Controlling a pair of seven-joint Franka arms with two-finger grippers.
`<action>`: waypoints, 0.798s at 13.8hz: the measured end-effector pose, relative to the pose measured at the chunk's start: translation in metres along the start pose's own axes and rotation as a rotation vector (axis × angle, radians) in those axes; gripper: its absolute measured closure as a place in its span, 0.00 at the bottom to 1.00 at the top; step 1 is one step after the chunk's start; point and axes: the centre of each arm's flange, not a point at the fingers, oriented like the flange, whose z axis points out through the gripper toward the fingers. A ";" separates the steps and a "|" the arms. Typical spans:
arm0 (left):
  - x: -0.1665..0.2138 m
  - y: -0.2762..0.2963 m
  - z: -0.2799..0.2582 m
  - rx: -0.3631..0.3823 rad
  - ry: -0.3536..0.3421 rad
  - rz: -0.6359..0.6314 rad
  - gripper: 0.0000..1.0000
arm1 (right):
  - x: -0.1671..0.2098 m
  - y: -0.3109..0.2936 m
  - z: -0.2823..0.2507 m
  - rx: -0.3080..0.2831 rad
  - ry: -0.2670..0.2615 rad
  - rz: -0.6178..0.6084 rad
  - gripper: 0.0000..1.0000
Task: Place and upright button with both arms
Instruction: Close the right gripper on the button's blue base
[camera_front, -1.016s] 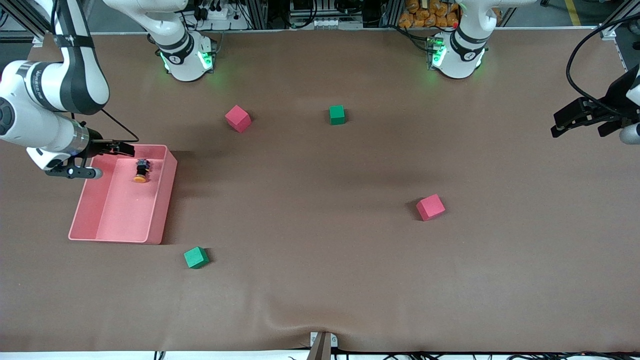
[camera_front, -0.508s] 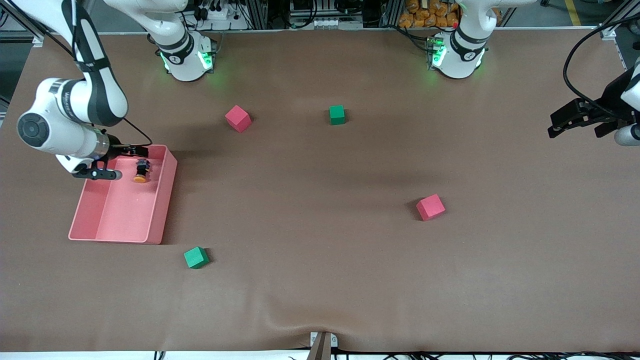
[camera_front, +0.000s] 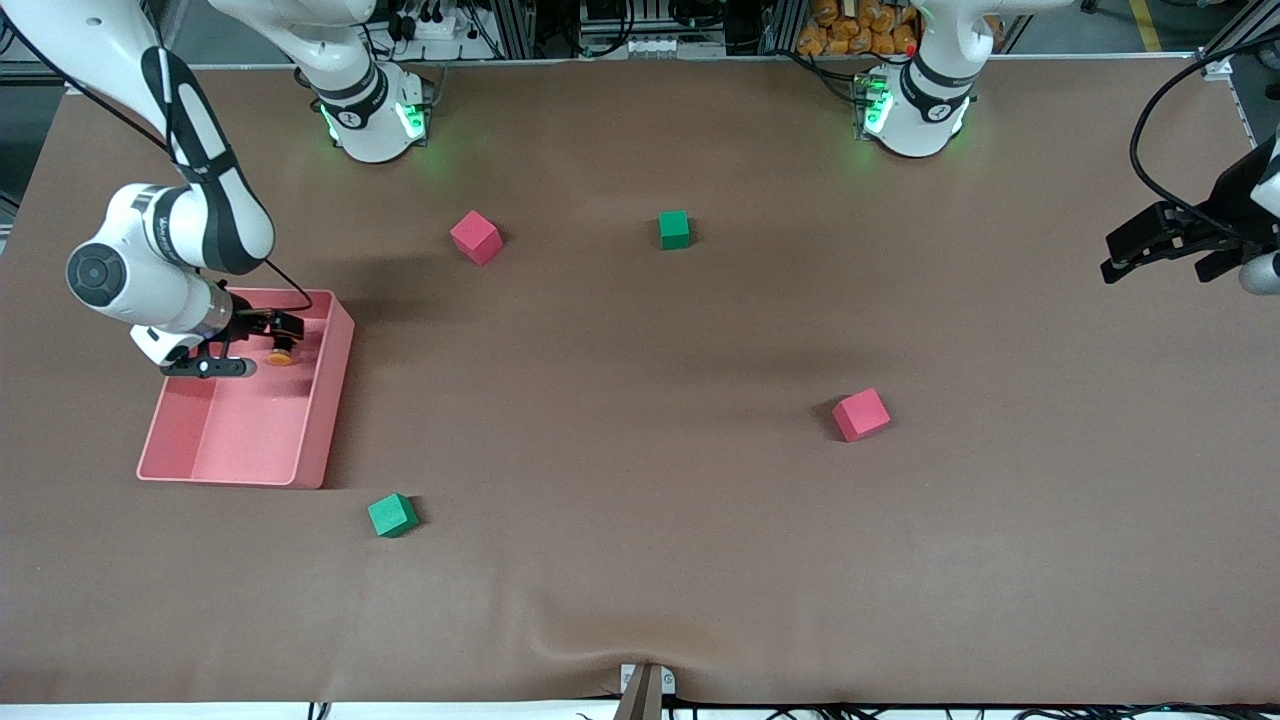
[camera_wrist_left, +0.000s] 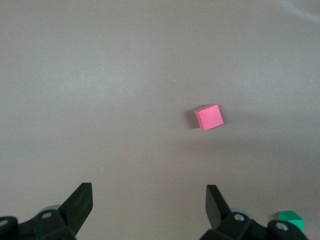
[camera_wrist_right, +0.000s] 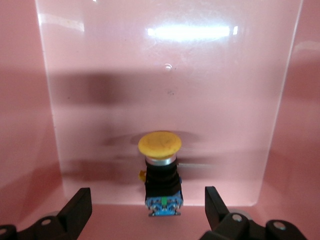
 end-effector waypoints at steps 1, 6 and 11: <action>0.000 0.000 0.000 0.000 0.001 0.000 0.00 | 0.002 0.000 0.003 -0.002 0.009 -0.004 0.00; 0.001 -0.005 0.000 0.000 0.003 0.018 0.00 | 0.010 0.000 0.011 -0.013 0.066 -0.056 0.00; 0.001 -0.018 -0.001 0.001 0.003 0.021 0.00 | 0.003 0.001 0.025 -0.008 0.037 -0.052 0.00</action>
